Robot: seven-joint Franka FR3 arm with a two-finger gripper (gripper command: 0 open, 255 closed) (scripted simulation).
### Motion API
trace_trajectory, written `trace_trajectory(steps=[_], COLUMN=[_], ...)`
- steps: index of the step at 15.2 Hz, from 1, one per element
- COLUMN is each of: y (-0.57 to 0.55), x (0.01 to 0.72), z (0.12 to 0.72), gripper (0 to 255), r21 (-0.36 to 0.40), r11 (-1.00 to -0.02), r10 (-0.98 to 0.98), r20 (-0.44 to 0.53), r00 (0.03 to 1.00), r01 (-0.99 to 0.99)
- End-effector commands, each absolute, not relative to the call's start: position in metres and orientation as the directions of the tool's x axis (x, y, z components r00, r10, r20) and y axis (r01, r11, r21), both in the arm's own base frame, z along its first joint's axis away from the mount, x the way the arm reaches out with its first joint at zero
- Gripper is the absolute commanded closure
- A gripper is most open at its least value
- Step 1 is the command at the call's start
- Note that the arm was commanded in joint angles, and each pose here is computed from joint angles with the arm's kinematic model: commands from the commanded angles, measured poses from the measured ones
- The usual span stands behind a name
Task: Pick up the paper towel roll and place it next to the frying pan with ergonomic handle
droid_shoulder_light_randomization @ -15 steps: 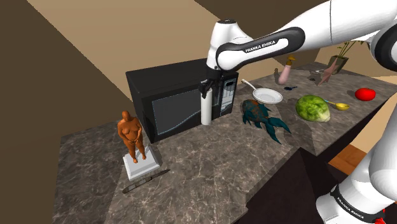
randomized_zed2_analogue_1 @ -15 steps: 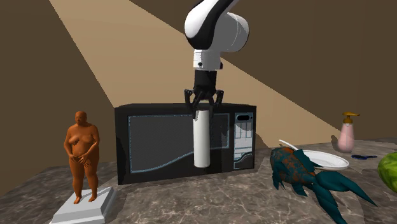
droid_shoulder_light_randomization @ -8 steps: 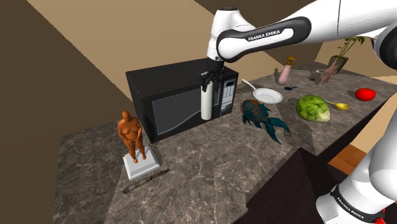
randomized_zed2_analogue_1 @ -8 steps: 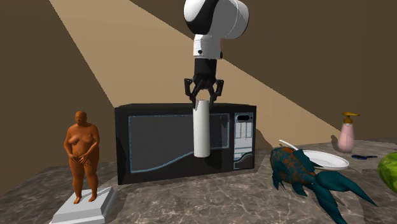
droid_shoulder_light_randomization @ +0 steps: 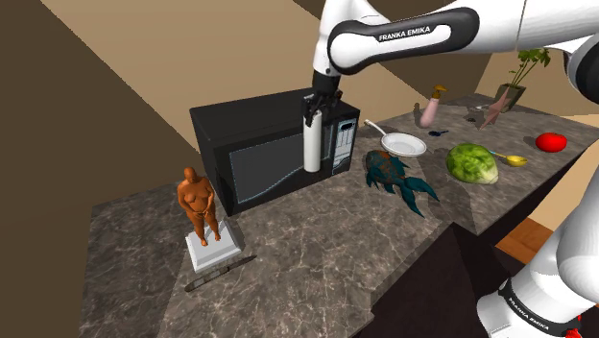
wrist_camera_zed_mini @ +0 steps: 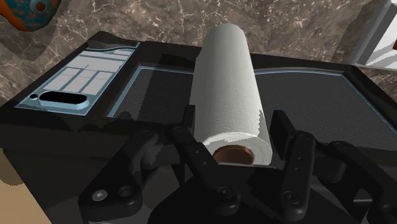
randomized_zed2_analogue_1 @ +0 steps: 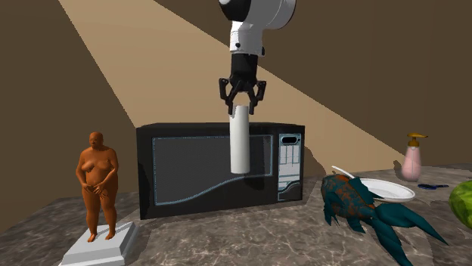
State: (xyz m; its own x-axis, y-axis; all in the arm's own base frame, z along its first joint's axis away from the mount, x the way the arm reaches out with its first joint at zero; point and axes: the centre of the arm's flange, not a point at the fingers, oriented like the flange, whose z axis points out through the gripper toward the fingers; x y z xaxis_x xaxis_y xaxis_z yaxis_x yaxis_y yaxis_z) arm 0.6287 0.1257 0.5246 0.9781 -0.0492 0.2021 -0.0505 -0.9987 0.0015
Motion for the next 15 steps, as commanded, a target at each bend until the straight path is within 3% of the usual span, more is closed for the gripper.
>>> trace_trajectory(steps=[1, 15], y=[0.126, 0.113], x=[0.628, 0.627], z=[0.536, 0.6], gripper=[255, 255], r21=[0.002, 0.002], r11=[-0.999, -0.999], r10=[-0.049, -0.049], r20=[0.202, 0.202], r00=[0.978, 0.978], r01=[-0.051, -0.051])
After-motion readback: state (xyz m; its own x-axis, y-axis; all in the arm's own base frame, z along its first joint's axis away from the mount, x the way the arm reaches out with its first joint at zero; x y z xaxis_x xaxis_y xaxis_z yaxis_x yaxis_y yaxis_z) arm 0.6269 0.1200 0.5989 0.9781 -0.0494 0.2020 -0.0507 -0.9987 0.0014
